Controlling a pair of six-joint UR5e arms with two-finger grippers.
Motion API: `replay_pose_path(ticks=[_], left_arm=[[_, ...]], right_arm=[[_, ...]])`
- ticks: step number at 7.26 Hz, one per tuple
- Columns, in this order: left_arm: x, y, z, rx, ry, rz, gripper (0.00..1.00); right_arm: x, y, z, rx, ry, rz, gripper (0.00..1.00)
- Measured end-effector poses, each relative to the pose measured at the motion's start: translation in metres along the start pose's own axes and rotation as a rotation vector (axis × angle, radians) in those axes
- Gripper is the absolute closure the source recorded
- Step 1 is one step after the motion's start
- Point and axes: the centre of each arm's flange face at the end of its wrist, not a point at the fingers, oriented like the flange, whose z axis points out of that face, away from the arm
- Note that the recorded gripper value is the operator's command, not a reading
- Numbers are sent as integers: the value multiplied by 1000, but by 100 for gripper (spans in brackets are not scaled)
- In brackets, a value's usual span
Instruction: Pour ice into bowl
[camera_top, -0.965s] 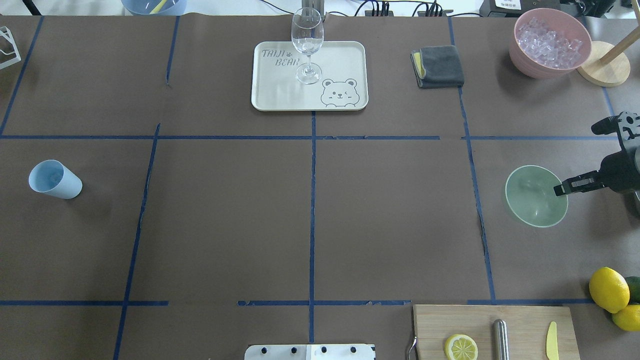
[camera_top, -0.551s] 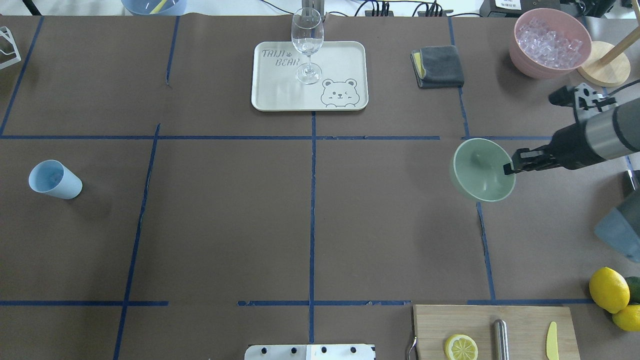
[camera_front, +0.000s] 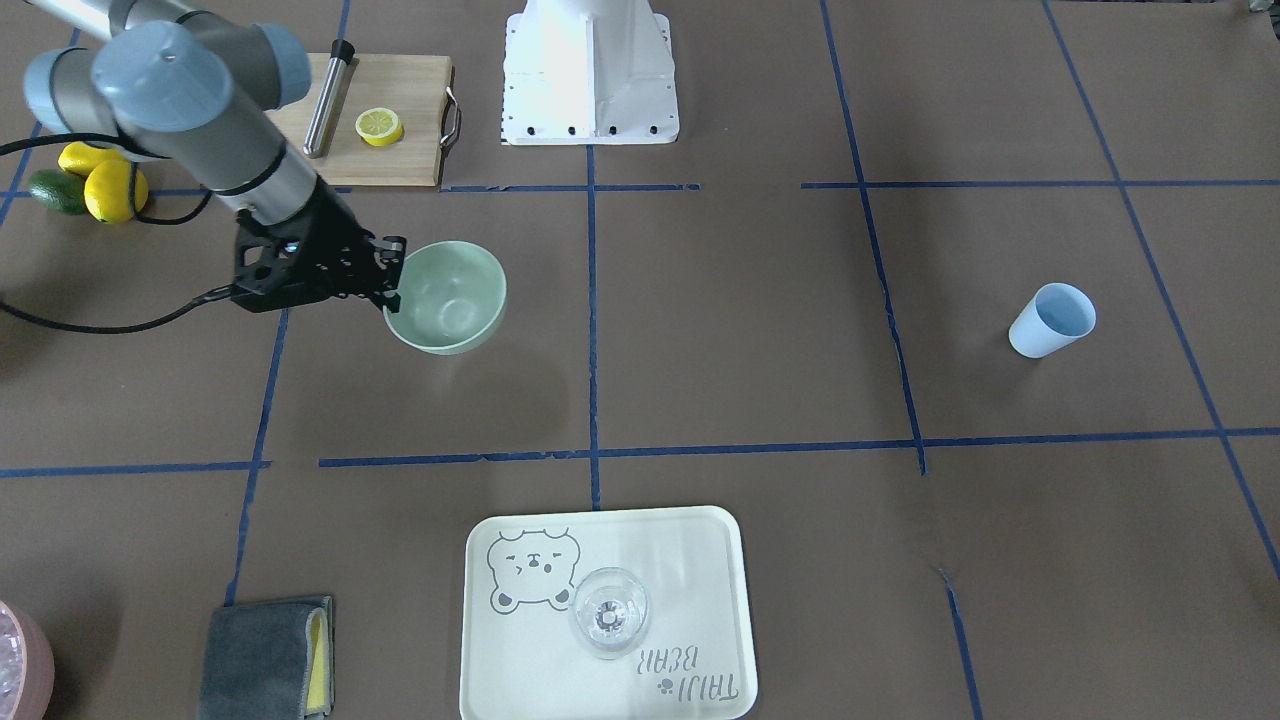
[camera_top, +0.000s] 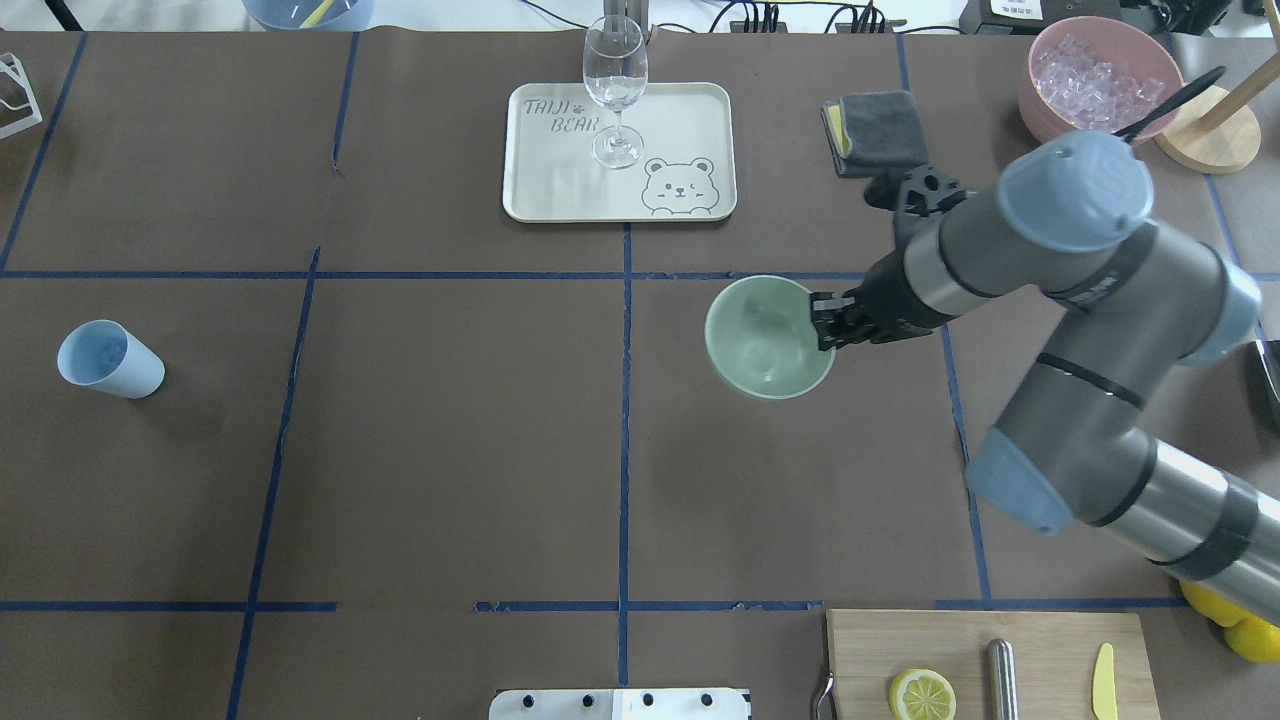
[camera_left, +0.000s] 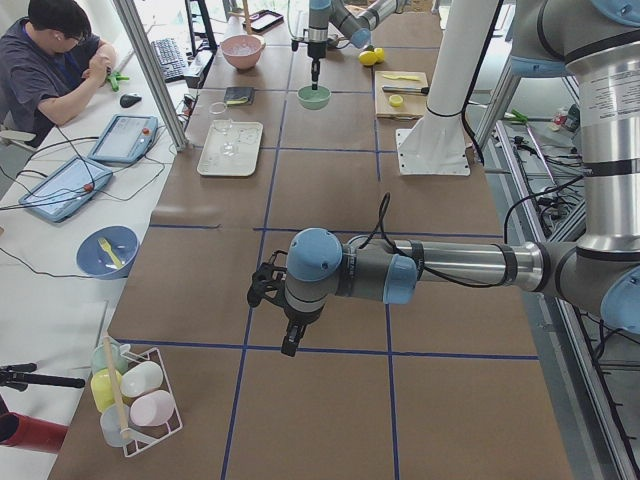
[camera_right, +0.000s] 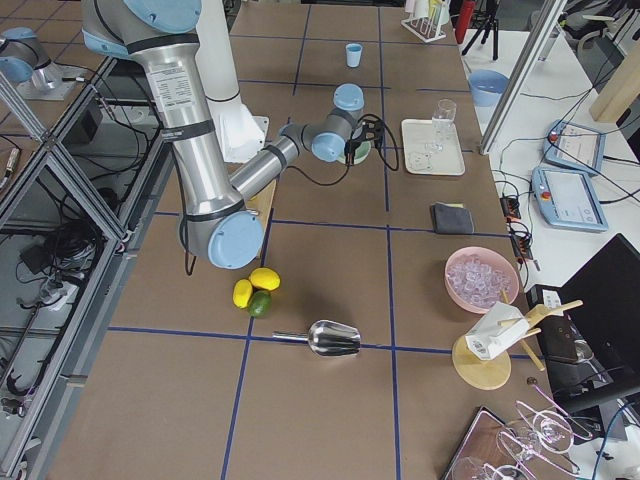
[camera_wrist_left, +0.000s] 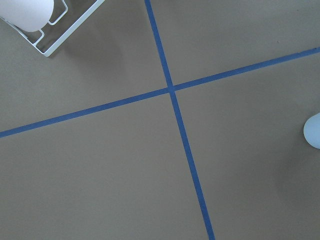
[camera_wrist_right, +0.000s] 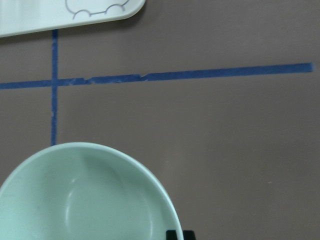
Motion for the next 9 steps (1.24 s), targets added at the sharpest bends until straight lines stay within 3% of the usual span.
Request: replay_pose_path(ticks=[3, 5, 7, 9], left_arm=[[0, 1, 1, -1, 5, -2, 0], [0, 1, 1, -1, 6, -3, 0], [0, 0, 1, 0, 6, -2, 0], [0, 0, 1, -1, 7, -1, 0]], right_arm=[[-139, 14, 55, -13, 95, 67, 100], [-162, 16, 80, -19, 129, 72, 100], [-165, 20, 94, -7, 139, 65, 100], [-167, 25, 112, 2, 112, 58, 100]])
